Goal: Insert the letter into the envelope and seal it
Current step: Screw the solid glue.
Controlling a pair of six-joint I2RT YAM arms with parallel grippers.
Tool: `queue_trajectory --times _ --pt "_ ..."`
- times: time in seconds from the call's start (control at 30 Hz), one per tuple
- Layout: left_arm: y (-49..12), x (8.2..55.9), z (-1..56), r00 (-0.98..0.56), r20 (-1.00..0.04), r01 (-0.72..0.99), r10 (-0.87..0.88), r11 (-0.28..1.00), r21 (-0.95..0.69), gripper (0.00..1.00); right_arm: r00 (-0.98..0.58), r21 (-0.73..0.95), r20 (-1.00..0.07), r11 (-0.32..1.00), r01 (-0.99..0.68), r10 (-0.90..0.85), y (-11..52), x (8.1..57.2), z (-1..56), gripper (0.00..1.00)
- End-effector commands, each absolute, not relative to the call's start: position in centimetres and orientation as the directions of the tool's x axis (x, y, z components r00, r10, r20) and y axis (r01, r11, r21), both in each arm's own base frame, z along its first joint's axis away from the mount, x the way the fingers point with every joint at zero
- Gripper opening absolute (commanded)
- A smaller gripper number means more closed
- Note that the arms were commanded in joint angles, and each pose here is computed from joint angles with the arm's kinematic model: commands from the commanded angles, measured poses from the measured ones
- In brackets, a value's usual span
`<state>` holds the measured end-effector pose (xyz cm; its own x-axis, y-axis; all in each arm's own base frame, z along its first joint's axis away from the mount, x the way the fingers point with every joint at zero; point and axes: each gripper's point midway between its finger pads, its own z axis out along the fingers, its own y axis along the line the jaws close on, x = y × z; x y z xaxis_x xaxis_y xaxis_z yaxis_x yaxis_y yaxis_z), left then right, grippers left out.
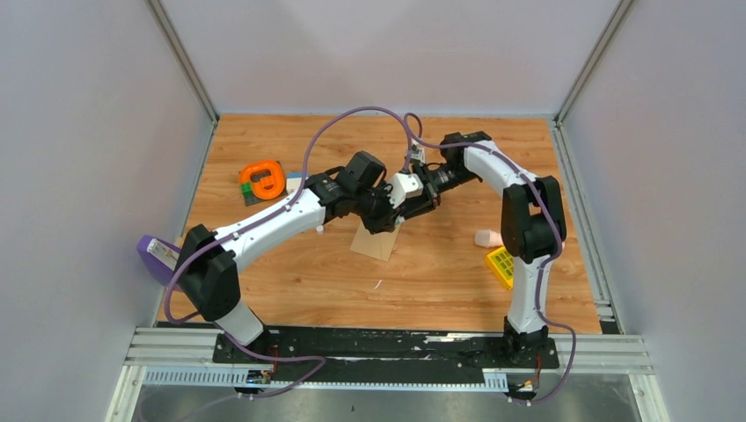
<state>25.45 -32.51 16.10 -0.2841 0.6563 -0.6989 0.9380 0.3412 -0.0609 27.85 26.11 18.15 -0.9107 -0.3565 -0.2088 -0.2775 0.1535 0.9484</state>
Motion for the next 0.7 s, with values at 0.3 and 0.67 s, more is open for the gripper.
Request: queue_trajectory --times 0.3,0.67 --pt "-33.7 25.3 18.1 -0.252 -0.739 0.951 0.625 0.303 -0.067 0.00 -0.862 0.910 -0.347 0.089 -0.405 -0.370 26.4 27.6 20.3 0.18" --pt "-35.6 17.7 19.9 -0.309 -0.735 0.913 0.603 -0.029 -0.408 0.00 -0.699 0.755 -0.625 -0.039 -0.655 -0.347 25.9 26.3 23.7 0.18"
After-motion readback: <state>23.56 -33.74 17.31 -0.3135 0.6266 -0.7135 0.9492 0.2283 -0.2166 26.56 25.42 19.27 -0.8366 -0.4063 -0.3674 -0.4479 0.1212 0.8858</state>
